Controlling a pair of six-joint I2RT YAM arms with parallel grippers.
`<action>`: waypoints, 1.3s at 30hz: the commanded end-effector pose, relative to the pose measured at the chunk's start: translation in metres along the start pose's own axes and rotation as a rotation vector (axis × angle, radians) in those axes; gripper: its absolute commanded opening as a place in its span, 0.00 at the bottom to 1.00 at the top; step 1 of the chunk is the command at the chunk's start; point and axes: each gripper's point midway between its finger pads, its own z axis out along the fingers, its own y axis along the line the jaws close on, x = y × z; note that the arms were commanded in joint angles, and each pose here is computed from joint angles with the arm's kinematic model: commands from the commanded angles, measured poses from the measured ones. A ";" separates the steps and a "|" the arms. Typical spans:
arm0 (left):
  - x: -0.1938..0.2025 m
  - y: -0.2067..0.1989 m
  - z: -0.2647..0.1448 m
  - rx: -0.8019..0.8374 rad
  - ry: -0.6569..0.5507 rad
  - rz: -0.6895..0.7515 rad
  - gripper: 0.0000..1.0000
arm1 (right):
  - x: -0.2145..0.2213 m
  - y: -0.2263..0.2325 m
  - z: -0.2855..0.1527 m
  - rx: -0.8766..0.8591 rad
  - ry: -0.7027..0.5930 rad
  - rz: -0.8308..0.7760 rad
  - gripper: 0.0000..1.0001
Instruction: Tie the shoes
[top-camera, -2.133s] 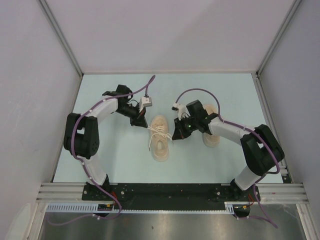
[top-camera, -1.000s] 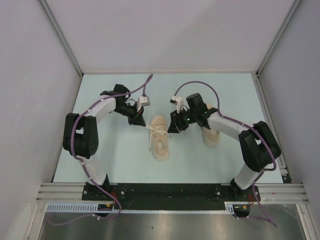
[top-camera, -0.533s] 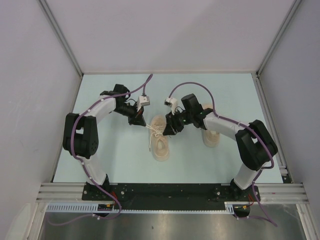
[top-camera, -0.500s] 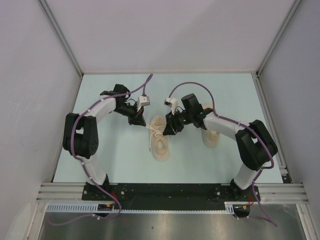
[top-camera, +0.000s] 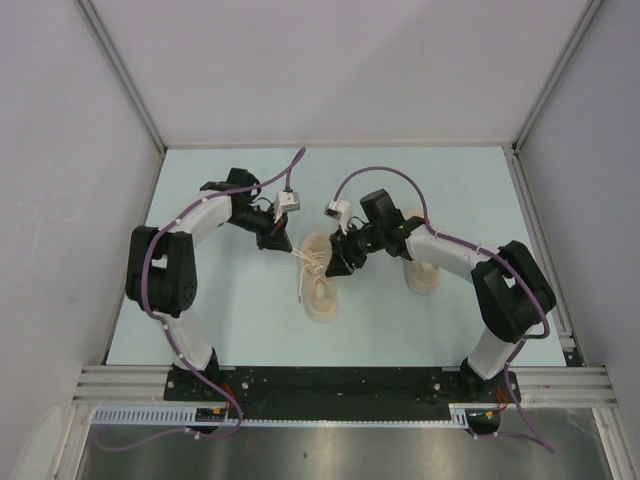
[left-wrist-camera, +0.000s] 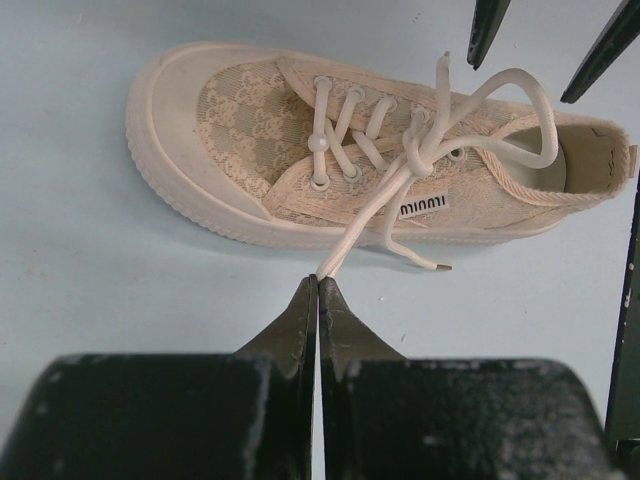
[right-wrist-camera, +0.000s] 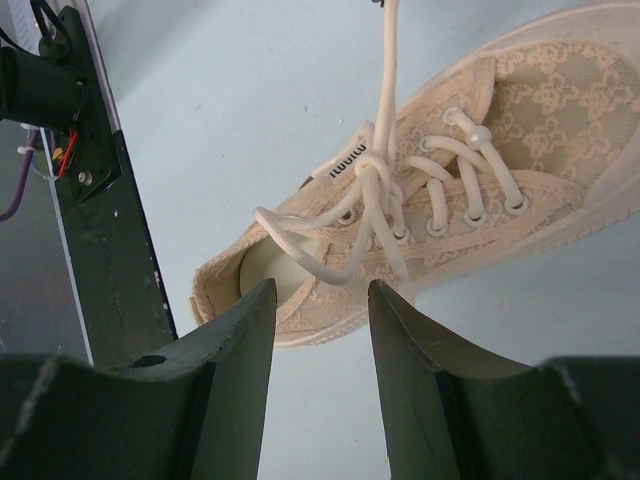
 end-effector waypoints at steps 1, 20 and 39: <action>-0.018 0.006 -0.002 0.001 -0.057 0.057 0.00 | -0.032 0.007 0.001 0.019 -0.074 -0.092 0.45; -0.017 0.010 -0.006 -0.019 -0.039 0.047 0.00 | -0.026 -0.011 -0.005 0.117 -0.031 -0.084 0.00; 0.007 0.032 -0.015 -0.118 0.095 0.094 0.00 | 0.022 -0.023 -0.027 0.190 0.125 -0.045 0.00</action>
